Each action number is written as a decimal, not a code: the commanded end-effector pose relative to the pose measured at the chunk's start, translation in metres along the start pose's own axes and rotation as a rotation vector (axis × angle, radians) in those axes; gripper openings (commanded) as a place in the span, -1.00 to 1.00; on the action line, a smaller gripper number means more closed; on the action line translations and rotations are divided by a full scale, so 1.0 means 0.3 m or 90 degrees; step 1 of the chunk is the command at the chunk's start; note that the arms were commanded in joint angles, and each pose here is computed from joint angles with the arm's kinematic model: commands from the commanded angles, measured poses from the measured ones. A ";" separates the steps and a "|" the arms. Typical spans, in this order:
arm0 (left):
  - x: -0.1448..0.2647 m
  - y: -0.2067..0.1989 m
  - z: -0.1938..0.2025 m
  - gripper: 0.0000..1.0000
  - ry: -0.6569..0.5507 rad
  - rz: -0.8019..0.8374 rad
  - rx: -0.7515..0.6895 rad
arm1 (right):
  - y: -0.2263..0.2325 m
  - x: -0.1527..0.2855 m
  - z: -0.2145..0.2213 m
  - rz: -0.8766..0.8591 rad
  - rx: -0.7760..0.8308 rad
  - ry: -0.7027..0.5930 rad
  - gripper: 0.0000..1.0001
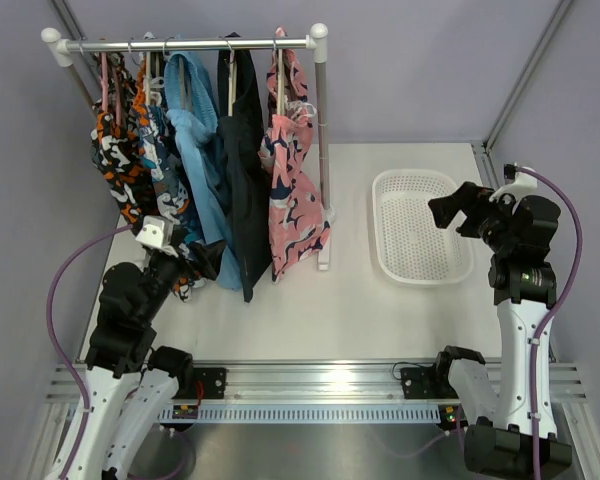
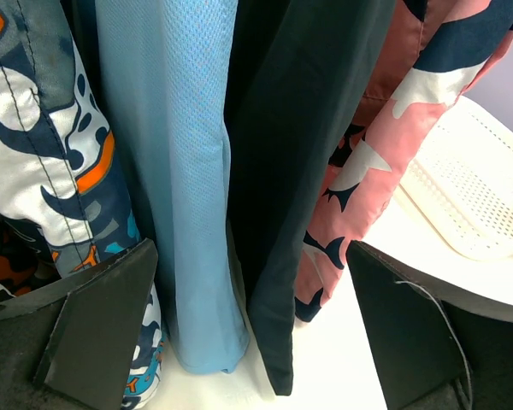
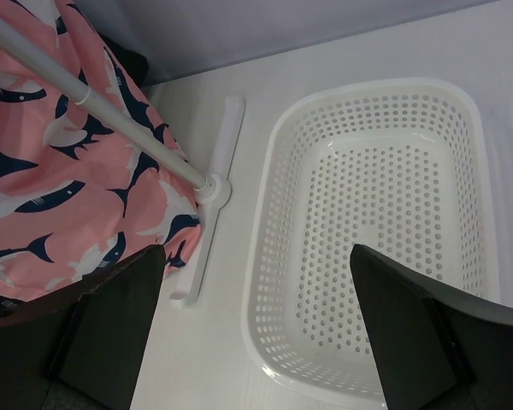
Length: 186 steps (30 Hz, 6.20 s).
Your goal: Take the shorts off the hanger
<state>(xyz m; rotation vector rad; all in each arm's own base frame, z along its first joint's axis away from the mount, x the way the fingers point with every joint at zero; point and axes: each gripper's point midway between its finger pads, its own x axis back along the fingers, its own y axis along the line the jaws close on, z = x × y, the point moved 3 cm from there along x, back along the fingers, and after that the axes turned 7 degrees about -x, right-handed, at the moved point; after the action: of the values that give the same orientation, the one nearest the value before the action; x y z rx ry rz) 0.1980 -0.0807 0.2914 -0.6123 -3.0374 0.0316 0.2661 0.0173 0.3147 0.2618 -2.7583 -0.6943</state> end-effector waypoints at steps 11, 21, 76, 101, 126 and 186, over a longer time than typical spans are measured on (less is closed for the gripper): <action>0.043 -0.037 -0.126 0.98 -0.087 0.025 0.052 | 0.120 0.066 0.113 -0.264 0.253 0.088 0.99; 0.027 -0.129 -0.508 0.98 -0.039 0.100 0.211 | 0.118 0.052 0.115 -0.255 0.227 0.106 0.99; -0.874 -0.181 -0.681 0.47 -0.035 -0.243 -0.023 | 0.134 0.020 0.132 -0.226 0.245 0.119 0.99; -0.887 -0.144 -0.629 0.10 0.015 -0.096 0.060 | 0.141 0.019 0.136 -0.231 0.250 0.122 0.99; -0.750 -0.169 -0.776 -1.00 -0.083 -0.012 0.059 | 0.145 0.020 0.140 -0.236 0.249 0.126 0.99; -0.007 -0.375 -0.371 -1.00 0.096 0.421 -0.022 | 0.468 0.350 0.043 -0.661 0.621 0.000 0.98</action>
<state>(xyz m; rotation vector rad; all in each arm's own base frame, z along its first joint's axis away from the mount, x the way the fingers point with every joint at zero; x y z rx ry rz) 0.1805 -0.1703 0.3988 -1.2558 -2.6206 -0.0306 0.1657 0.1122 0.3699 1.7163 -2.5570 0.3686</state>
